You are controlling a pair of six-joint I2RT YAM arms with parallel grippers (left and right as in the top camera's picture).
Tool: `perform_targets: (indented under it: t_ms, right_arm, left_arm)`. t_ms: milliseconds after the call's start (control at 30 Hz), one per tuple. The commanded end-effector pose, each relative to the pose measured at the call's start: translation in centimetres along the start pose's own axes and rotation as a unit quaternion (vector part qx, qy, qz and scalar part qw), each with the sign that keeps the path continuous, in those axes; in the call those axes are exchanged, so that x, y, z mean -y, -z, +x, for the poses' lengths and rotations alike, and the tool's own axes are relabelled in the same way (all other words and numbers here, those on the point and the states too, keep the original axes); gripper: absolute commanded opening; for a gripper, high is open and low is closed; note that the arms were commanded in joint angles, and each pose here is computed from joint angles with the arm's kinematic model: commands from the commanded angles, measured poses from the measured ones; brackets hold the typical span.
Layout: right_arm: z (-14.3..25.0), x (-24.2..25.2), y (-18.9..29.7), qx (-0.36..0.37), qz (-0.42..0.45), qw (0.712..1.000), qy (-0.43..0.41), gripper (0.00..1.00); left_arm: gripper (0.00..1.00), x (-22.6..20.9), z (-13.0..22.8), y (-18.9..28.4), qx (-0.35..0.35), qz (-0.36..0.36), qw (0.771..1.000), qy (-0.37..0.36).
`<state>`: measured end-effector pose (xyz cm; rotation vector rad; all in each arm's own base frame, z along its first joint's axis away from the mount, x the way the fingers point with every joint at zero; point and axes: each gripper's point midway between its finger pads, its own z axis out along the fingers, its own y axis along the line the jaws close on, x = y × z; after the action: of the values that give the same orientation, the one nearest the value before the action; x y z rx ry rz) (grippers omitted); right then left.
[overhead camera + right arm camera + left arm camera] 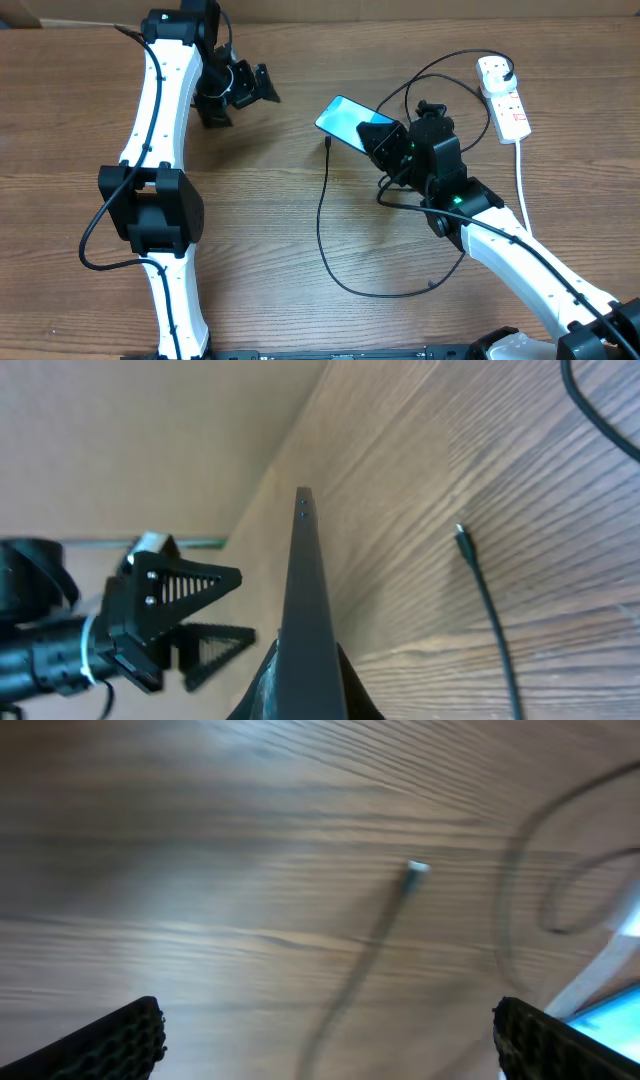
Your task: Plug charger to phone and switch on socket
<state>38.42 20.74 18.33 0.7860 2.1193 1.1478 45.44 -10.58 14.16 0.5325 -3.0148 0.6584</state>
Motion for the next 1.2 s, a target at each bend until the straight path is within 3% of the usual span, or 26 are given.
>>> perform_targets:
  t_ms: [0, 167, 500, 833, 1167]
  right_arm:
    - [-1.7, -3.0, 0.6, 0.034, -0.041, 0.998, -0.041, 0.04]
    - [-3.2, -6.2, 1.2, 0.06, -0.11, 0.988, -0.094, 0.04]
    - [-5.6, -7.9, 2.2, 0.119, -0.152, 0.973, -0.123, 0.04]
    - [-7.3, -10.3, 3.1, 0.15, -0.182, 0.964, -0.125, 0.04]
    - [-6.8, -12.5, 1.2, 0.102, -0.18, 0.966, -0.157, 0.04]
  left_arm:
    - [1.0, 4.9, 1.7, 2.5, -0.038, 0.127, 0.989, 0.063]
    - [1.0, 9.0, 2.7, 3.9, -0.097, 0.228, 0.962, 0.114]
    - [1.0, 15.6, 4.0, 5.1, -0.128, 0.328, 0.934, 0.056]
    - [1.0, 17.2, 4.0, 6.0, -0.126, 0.365, 0.922, 0.017]
    - [0.95, 19.5, 4.8, 6.4, -0.127, 0.391, 0.911, -0.021]
